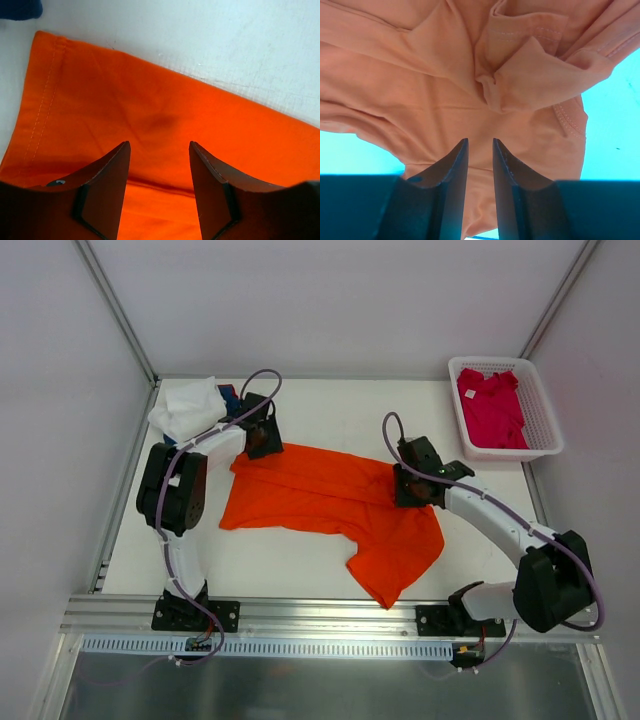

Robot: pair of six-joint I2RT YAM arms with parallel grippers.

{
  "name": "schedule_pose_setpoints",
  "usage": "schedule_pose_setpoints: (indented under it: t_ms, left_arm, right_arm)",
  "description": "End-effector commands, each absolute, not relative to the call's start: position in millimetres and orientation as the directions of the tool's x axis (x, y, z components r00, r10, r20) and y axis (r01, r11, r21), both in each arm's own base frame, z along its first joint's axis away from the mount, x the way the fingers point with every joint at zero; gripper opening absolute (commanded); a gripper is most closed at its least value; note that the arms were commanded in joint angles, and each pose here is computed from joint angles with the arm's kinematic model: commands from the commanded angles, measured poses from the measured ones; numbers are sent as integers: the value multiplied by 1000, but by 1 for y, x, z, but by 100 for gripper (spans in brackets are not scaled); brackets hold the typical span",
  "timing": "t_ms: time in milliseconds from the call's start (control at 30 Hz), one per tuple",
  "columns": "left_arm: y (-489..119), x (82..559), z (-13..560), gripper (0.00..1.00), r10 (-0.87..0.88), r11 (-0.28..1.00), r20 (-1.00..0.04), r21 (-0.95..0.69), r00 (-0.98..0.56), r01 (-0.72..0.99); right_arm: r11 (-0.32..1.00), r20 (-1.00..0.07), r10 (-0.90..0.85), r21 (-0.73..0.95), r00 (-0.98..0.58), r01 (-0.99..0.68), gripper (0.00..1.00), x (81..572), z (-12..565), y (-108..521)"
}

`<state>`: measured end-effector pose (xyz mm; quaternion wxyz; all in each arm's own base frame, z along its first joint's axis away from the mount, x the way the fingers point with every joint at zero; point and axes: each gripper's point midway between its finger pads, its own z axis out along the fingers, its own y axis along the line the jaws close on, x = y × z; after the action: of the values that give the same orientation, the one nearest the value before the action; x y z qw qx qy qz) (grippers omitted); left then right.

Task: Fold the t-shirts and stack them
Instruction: Fold the tshirt

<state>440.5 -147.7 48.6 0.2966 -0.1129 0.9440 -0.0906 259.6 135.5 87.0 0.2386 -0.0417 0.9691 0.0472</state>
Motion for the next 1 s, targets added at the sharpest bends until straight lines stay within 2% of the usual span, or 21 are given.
schedule_pose_setpoints:
  t_ms: [0, 233, 467, 767, 967]
  left_arm:
    - [-157, 446, 47, 51, -289, 949, -515, -267, -807, -169]
    - [-161, 451, 35, 51, -292, 947, -489, -269, -822, -177]
    - [-144, 459, 42, 51, -315, 945, -518, -246, -795, -215]
    - [-106, 458, 37, 51, -380, 924, -499, -246, -779, -293]
    - [-87, 458, 32, 51, -337, 941, -518, -154, -786, -302]
  right_arm:
    - [984, -545, -19, 137, -838, -112, 29, 264, 120, 146]
    - [974, -615, 7, 184, -789, -135, 29, 259, 154, 147]
    - [967, -701, 40, 206, -712, -148, 29, 255, 192, 140]
    - [965, -729, 52, 212, -682, -153, 30, 253, 209, 136]
    - [963, -737, 53, 216, -674, -160, 30, 253, 214, 137]
